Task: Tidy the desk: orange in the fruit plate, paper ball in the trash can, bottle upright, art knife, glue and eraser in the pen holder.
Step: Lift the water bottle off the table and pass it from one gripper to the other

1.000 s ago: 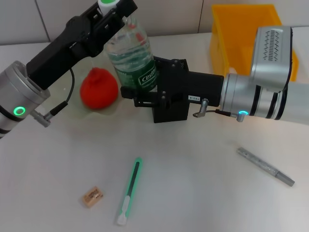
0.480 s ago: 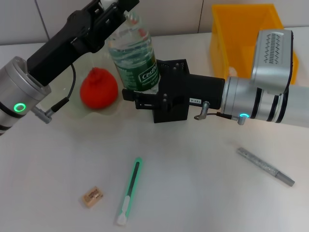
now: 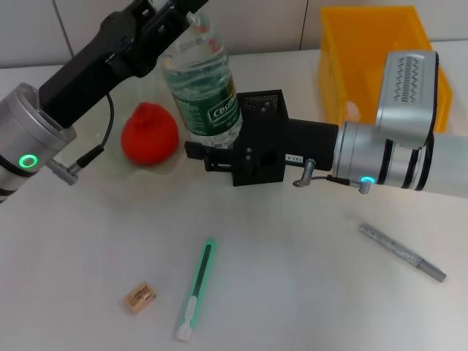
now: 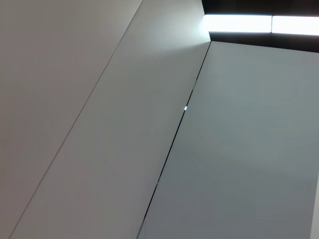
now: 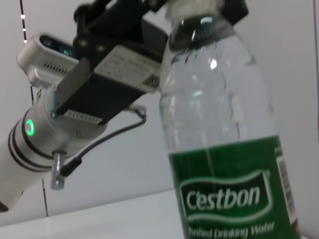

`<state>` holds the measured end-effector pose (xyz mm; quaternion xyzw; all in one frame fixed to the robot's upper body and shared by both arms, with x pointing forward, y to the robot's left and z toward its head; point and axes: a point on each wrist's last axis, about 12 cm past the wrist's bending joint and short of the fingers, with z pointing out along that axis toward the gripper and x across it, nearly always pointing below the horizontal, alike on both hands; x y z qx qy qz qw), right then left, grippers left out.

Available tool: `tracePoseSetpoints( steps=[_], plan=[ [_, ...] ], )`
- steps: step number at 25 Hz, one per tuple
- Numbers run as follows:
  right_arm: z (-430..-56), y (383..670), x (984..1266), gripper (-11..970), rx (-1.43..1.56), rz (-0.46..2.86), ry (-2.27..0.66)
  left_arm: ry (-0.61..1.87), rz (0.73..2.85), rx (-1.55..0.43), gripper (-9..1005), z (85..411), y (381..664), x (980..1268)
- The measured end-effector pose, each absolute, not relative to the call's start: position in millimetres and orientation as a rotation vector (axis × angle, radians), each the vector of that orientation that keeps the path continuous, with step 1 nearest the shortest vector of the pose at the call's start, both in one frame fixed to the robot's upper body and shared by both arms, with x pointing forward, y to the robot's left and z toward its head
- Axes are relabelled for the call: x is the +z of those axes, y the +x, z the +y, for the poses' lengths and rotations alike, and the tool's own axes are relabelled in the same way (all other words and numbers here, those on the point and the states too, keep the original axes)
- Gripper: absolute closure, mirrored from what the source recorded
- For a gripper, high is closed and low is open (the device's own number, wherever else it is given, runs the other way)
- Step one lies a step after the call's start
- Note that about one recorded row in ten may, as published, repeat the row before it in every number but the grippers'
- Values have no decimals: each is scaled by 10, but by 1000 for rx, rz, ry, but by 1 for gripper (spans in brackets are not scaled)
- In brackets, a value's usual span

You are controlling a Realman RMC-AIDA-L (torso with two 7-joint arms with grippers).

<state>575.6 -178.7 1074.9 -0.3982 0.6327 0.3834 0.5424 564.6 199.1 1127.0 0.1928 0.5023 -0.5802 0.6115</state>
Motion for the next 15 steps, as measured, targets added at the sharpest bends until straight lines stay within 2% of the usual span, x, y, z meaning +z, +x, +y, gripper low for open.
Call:
tracePoseSetpoints(
  steps=[15],
  plan=[
    [-1775, 5746, 10715, 190, 899, 1512, -946, 453, 1122, -1350, 549, 2002, 5645, 11321]
  ],
)
